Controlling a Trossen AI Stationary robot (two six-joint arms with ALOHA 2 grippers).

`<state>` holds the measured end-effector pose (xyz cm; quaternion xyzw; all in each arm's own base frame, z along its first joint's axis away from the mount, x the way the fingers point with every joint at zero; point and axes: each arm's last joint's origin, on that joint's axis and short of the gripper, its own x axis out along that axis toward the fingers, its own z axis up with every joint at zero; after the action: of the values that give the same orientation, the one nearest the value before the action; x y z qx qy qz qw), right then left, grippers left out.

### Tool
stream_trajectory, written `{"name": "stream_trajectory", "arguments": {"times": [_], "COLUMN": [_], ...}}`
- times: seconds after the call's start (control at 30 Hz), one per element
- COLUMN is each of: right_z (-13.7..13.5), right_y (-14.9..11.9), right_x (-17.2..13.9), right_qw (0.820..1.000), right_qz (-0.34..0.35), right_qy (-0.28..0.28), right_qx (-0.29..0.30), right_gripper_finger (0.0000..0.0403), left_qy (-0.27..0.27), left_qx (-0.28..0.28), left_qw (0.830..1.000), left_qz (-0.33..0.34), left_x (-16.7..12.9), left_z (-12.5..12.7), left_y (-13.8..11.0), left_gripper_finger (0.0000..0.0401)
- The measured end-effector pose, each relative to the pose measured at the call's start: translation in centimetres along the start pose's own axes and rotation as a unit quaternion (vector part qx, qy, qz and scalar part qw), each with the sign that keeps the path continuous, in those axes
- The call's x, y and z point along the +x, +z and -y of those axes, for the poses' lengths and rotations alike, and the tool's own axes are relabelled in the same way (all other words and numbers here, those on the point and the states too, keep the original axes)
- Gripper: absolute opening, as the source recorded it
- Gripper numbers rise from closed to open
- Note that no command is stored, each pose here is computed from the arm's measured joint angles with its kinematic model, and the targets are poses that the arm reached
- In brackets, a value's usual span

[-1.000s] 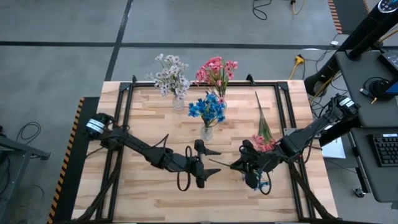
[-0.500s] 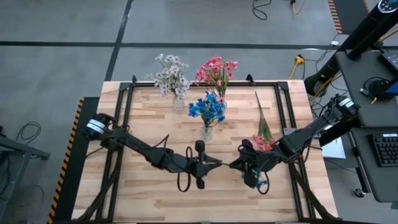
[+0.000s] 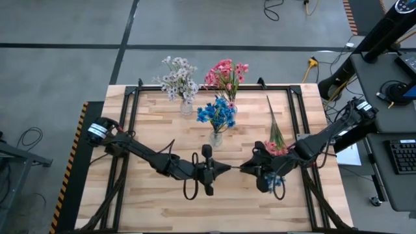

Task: Sort flowers into vase by color
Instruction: Put the blue flowers into the middle transparent vase

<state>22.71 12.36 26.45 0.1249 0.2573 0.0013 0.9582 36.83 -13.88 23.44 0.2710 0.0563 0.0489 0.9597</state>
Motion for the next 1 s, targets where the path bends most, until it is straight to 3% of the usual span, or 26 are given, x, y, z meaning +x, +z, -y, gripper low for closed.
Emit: {"name": "stream_trajectory", "arguments": {"times": [0.17,0.4,0.6,0.8,1.0], "right_z": [0.1,0.5,0.5,0.4,-1.0], "right_y": [0.9,2.9,5.1,6.9,6.7], "right_x": [-1.2,-4.1,-6.8,-8.6,-7.6], "right_qw": [1.0,0.996,0.986,0.978,0.97], "right_qz": [0.026,0.081,0.129,0.14,0.117], "right_qy": [0.002,0.019,0.046,0.059,0.086], "right_qx": [0.005,0.033,0.092,0.141,0.193], "right_gripper_finger": [0.0115,0.0158,0.0171,0.0177,0.0178], "left_qy": [0.006,0.055,0.081,0.073,0.067], "left_qx": [0.019,0.042,0.048,0.055,0.049], "left_qw": [1.0,0.997,0.993,0.992,0.993], "left_qz": [-0.012,-0.046,-0.065,-0.082,-0.079], "left_x": [-0.8,-2.4,-3.0,-3.1,-3.3], "left_z": [-0.6,-1.9,-1.7,-1.3,-0.9], "left_y": [0.7,2.1,2.4,2.0,2.2], "left_gripper_finger": [0.0,0.0,0.0,0.0,0.0]}}
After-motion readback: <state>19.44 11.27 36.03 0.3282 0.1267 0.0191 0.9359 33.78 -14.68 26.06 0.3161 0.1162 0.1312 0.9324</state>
